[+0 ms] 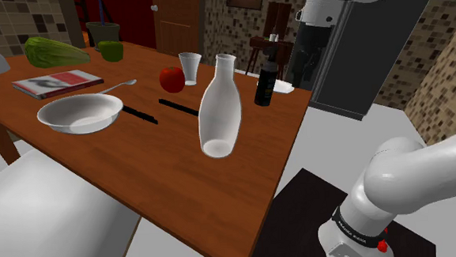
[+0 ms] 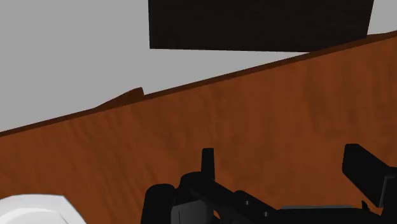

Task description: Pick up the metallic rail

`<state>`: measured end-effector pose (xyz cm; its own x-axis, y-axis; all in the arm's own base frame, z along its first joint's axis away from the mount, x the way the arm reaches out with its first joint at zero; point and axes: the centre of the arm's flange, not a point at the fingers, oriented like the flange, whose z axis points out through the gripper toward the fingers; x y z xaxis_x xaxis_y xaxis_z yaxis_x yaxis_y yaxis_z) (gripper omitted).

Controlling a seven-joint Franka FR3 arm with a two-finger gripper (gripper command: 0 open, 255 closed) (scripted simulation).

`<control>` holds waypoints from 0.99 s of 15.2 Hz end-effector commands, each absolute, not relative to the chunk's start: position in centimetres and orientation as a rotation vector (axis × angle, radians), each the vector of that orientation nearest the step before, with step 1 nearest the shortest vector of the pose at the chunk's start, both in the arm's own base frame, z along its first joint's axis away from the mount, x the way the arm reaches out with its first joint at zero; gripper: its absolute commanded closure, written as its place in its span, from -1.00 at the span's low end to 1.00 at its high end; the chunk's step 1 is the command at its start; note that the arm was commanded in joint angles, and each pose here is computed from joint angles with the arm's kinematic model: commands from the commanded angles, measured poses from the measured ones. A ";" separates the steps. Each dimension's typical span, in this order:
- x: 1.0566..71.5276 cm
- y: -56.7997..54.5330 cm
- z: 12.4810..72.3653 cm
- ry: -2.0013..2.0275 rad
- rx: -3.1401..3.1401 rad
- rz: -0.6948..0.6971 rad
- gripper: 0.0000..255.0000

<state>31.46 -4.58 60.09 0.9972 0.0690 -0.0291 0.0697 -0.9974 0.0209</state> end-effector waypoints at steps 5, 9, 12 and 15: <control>35.9 -1.6 58.6 0.157 3.106 -0.068 -1.00; 40.2 1.5 57.0 0.205 3.093 -0.092 -1.00; 43.3 3.9 55.7 0.241 3.083 -0.109 -1.00; 46.4 6.4 54.4 0.277 3.072 -0.127 -1.00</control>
<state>45.31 5.35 54.91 0.9823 0.1684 -0.0823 0.1725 -0.9840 0.0453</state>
